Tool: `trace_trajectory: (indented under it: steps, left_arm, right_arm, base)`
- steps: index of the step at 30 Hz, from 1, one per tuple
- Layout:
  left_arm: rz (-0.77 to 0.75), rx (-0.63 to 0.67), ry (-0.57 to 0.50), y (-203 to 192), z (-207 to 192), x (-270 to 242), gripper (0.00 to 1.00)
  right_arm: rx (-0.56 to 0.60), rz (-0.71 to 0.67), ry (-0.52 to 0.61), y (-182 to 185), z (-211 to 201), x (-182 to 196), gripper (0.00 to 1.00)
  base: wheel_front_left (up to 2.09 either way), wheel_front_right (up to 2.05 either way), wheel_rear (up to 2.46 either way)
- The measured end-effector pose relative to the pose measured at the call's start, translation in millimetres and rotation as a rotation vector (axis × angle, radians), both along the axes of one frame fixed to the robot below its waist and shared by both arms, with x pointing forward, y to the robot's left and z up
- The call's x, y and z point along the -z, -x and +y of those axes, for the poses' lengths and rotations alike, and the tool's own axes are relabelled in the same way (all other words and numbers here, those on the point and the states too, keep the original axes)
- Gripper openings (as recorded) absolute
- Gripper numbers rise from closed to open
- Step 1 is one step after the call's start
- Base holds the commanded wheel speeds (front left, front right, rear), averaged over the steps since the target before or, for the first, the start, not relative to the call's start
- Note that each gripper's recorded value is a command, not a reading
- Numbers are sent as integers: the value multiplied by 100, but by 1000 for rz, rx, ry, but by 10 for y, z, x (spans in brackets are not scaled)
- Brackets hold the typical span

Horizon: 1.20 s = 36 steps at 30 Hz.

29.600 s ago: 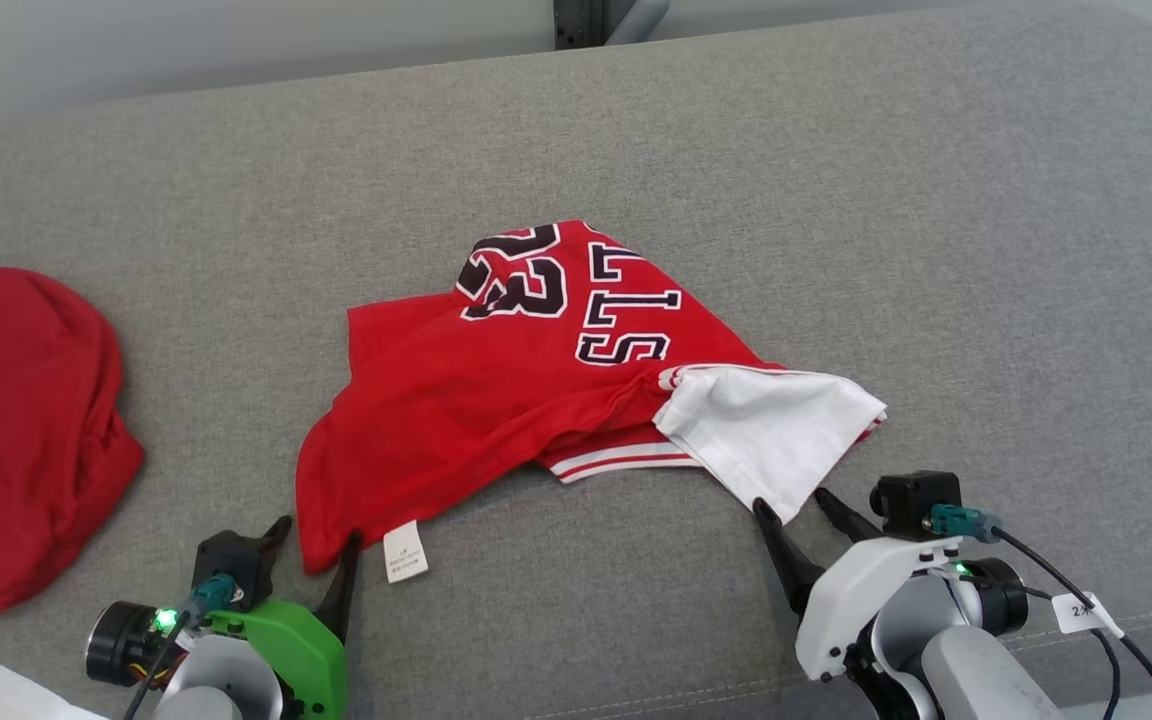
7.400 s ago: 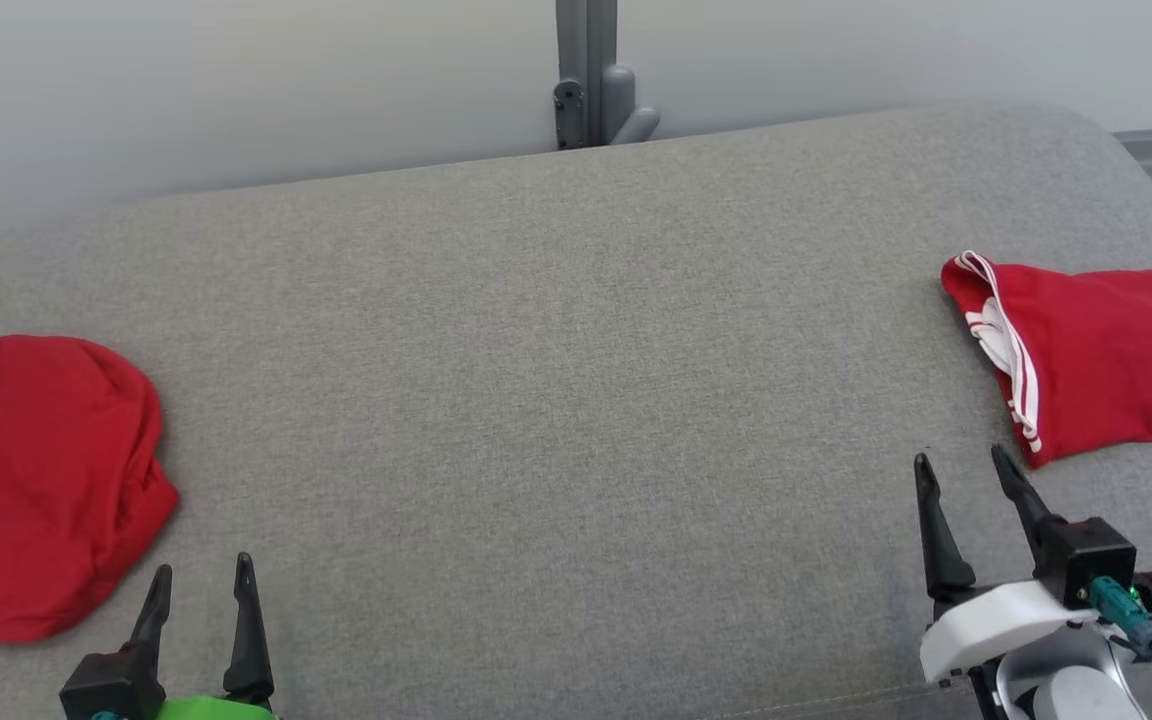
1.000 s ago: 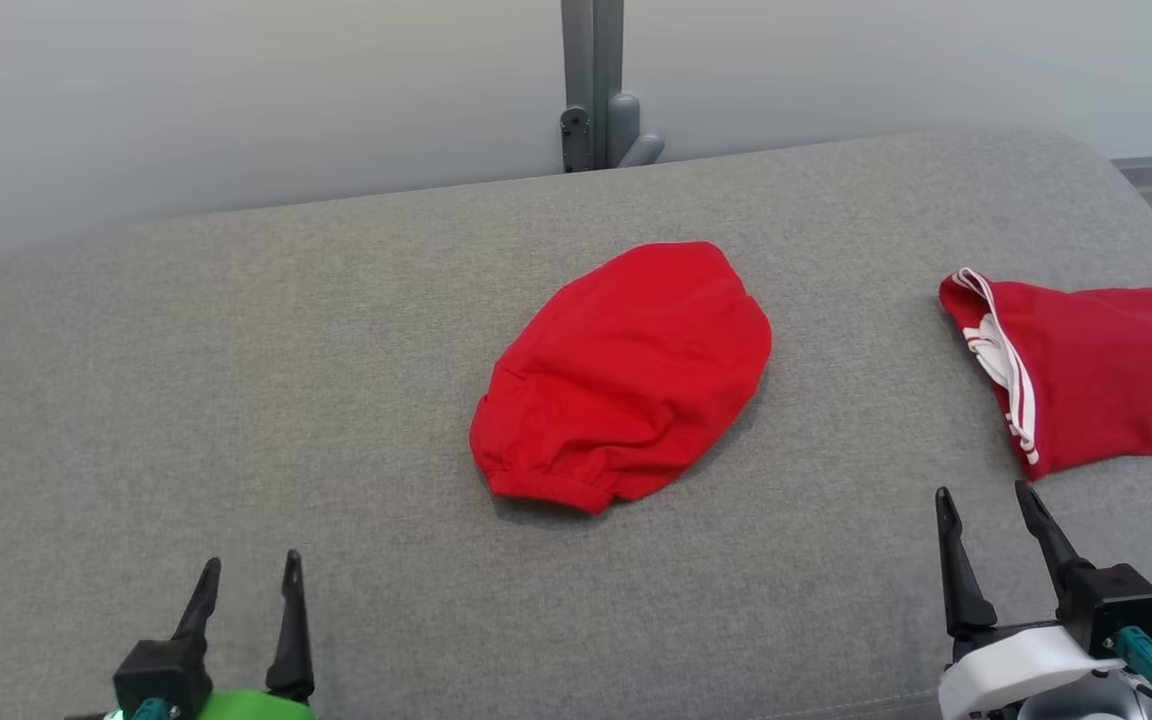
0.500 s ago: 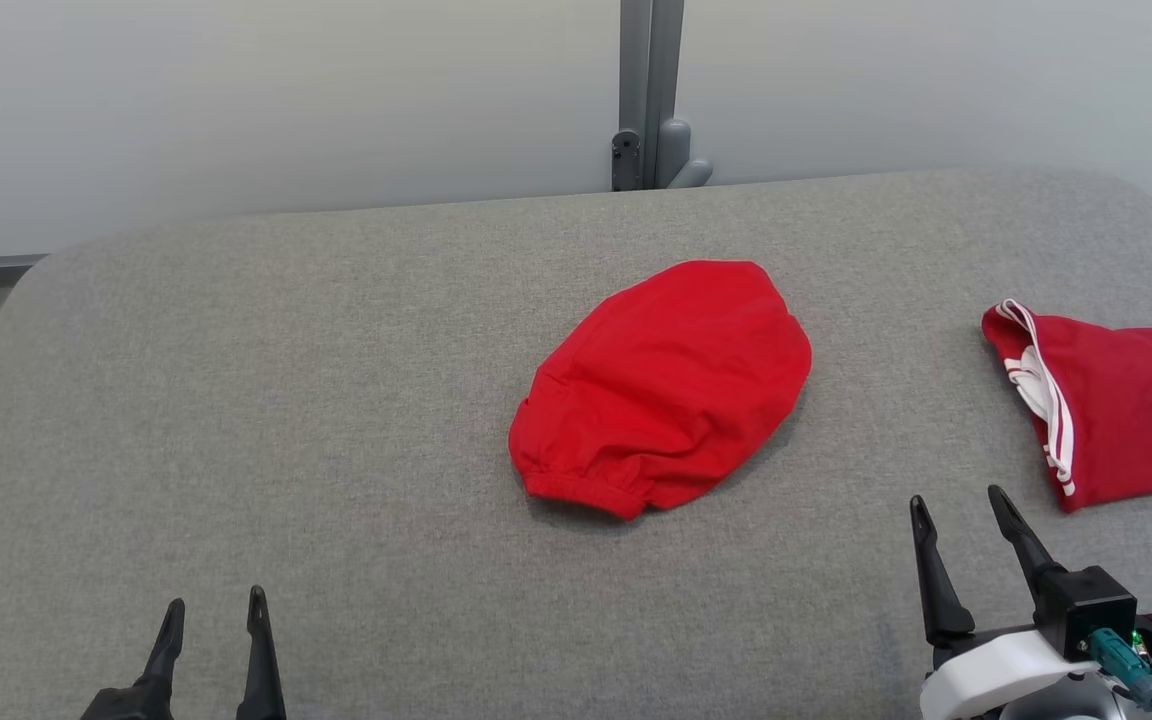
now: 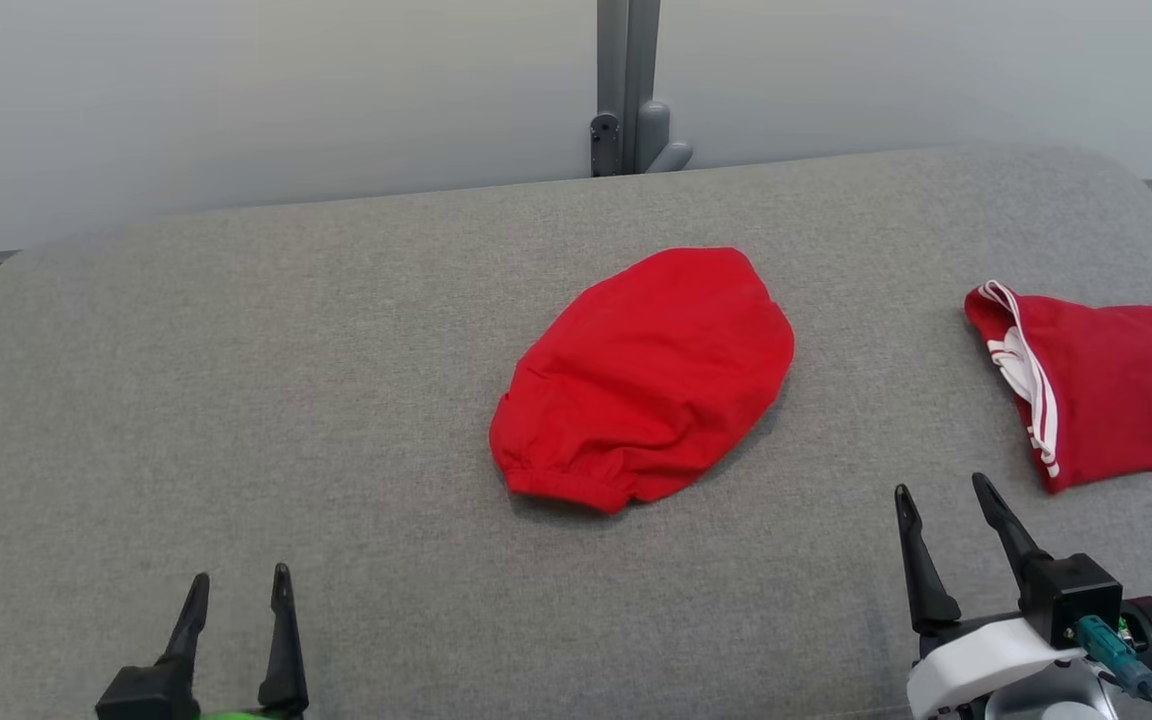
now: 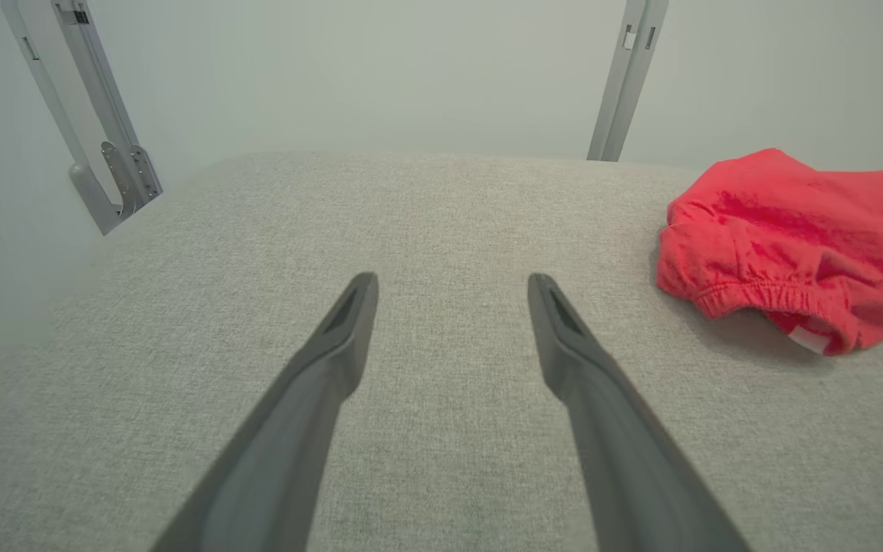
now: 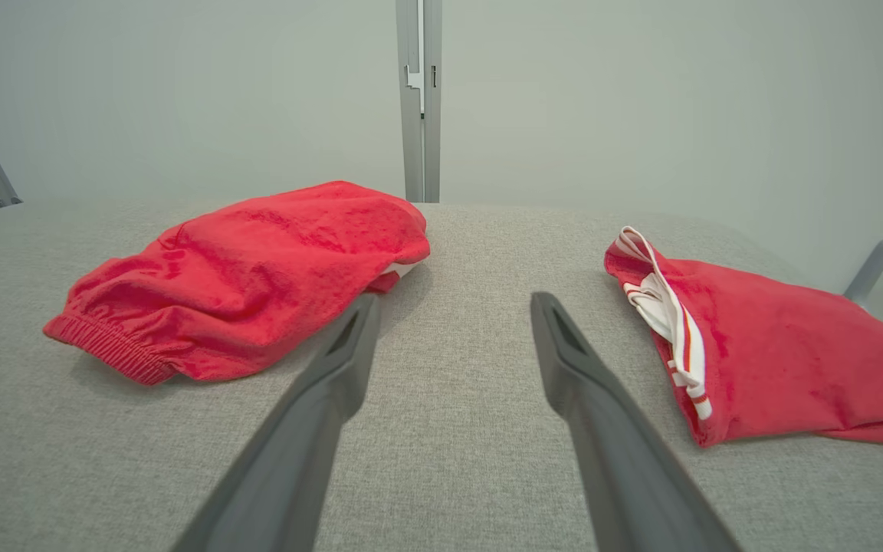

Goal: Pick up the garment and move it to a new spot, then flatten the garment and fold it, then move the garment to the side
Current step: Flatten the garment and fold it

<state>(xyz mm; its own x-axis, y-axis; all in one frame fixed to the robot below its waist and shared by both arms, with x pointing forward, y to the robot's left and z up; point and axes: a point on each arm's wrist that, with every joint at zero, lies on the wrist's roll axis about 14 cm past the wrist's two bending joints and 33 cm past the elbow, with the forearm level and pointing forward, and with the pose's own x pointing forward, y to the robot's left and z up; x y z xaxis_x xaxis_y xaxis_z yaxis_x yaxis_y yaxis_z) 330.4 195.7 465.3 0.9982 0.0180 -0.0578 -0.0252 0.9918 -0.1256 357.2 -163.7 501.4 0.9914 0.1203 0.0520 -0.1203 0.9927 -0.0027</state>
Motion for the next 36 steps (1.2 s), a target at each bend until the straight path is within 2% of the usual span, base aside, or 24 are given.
trace_trajectory:
  steps: [5, 11, 15, 20, 33, 34, 36]
  left_arm:
    - [-10, 158, 54, -164, -502, -27, 100]
    - [91, 368, 211, -312, -1270, 103, 100]
    - [176, 491, 221, -370, -1672, 239, 100]
    - [285, 574, 222, -412, -1948, 495, 100]
    - [319, 660, 217, -621, -2297, 734, 100]
    - [326, 668, 214, -611, -2321, 754, 64]
    - [330, 681, 210, -607, -2360, 768, 9]
  right_arm:
    - [24, -17, 5, -27, -79, -55, 100]
    - [68, -20, 6, -38, -222, -69, 100]
    - [107, -16, -3, -54, -345, -62, 100]
    - [154, -4, -13, -46, -495, -30, 100]
    - [270, 48, -8, 92, -851, 108, 100]
    - [275, 50, -7, 100, -865, 113, 100]
    - [280, 50, -8, 108, -880, 111, 100]
  base:
    - [0, 0, 0]
    - [0, 0, 0]
    - [0, 0, 0]
    - [0, 0, 0]
    - [0, 0, 0]
    - [0, 0, 0]
    - [0, 0, 0]
